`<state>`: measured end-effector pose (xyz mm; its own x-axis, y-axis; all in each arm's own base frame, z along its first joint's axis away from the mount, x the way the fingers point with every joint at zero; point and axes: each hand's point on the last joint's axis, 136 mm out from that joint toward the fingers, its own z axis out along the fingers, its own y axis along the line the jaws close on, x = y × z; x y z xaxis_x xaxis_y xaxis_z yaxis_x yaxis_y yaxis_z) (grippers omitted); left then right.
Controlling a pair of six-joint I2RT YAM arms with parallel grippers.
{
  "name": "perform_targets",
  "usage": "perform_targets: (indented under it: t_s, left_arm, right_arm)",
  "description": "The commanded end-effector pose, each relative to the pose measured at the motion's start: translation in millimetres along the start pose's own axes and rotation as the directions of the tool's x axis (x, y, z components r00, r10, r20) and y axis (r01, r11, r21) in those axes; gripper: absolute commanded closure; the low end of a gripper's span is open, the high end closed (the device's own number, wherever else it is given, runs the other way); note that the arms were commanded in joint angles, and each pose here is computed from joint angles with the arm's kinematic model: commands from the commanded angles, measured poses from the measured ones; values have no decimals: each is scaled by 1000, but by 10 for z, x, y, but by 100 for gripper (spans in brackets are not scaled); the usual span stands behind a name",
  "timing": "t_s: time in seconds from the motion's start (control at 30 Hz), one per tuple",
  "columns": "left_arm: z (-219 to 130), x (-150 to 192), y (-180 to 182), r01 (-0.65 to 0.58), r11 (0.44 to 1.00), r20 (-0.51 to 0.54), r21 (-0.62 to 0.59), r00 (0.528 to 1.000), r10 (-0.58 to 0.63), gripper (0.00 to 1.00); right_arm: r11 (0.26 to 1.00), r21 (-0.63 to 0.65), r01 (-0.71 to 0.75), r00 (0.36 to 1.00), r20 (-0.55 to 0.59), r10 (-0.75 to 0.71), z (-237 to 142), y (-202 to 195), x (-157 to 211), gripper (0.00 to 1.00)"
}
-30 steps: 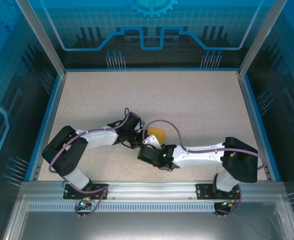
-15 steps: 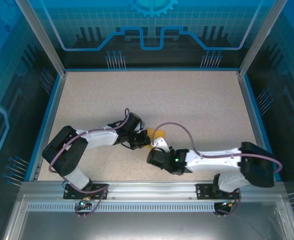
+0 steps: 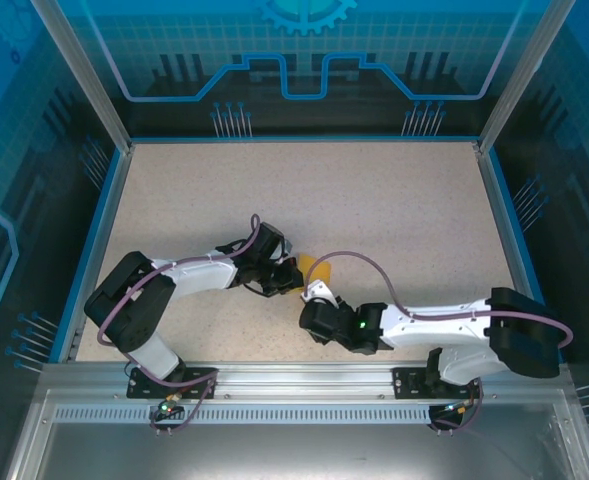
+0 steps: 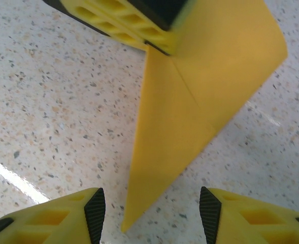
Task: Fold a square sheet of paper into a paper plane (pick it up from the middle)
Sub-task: Fold the wing for the fifth time at the center of the table.
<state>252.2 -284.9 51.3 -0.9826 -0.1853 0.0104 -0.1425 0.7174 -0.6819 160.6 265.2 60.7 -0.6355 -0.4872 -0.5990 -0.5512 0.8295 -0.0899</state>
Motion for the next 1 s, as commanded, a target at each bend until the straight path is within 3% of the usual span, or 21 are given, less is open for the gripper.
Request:
perform_targets:
  t_s: [0.0, 0.47, 0.97]
  left_arm:
    - [-70, 1, -206, -33, 998, -1, 53, 999, 34, 99]
    - [-74, 19, -199, -33, 998, -4, 58, 999, 33, 99]
    - [-78, 26, -187, -33, 998, -7, 49, 999, 34, 99]
  right_arm:
    - [1000, 3, 25, 998, 51, -25, 0, 94, -165, 45]
    - [993, 95, 71, 997, -3, -71, 269, 146, -160, 50]
    - [989, 130, 69, 998, -17, -68, 391, 144, -150, 68]
